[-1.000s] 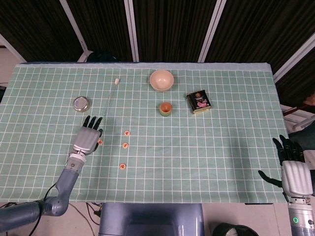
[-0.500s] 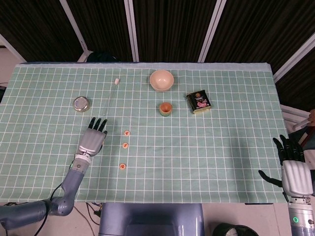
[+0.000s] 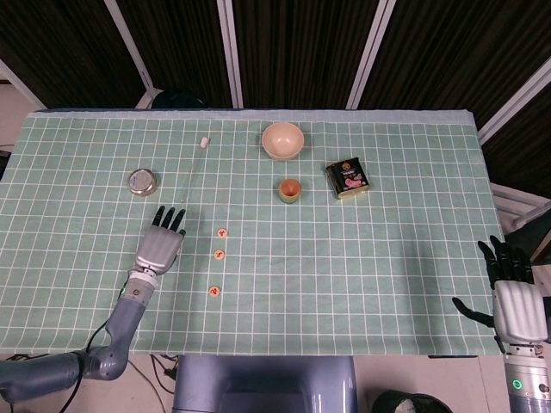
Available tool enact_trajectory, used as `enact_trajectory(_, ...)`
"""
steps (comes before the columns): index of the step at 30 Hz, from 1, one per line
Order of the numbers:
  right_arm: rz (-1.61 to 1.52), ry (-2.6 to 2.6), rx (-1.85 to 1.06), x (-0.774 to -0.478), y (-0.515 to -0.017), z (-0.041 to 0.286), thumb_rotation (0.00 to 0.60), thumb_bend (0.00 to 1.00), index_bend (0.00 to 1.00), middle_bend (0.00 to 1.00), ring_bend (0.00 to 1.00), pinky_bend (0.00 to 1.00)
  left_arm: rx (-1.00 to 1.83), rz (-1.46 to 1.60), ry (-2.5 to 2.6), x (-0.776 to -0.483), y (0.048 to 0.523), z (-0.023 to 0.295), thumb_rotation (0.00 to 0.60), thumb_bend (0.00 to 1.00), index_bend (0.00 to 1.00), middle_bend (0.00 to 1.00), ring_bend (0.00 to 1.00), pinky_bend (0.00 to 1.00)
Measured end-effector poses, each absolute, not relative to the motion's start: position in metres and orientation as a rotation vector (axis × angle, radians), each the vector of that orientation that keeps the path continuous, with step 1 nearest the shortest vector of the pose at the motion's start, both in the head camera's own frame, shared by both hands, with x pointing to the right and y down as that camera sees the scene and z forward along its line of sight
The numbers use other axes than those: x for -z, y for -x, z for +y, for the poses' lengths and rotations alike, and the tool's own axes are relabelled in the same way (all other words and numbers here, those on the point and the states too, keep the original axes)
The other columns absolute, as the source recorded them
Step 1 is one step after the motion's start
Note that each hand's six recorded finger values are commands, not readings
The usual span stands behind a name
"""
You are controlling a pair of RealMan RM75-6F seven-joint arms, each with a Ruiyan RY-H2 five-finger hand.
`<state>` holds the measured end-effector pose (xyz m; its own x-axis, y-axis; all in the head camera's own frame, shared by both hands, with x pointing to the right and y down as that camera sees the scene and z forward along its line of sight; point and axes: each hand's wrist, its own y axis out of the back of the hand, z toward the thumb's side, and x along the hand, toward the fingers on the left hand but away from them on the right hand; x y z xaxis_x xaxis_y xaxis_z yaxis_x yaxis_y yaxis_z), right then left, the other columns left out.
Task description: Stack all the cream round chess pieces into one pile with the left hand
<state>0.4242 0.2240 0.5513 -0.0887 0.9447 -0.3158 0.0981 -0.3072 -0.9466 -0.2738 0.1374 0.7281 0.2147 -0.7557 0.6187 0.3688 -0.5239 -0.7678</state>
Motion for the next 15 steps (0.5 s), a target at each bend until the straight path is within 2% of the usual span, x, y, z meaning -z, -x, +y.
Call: enact_trajectory(15, -1.185, 1.449, -1.488, -0.5514, -0.4251, 0.2238, 0.600, 0.23, 0.09, 0.01, 0.00, 0.00, 1.501, 0.359, 1.537, -0.7310, 0.2743, 0.1410, 0.600, 0.32, 0.44, 0.04, 0.00, 0.00)
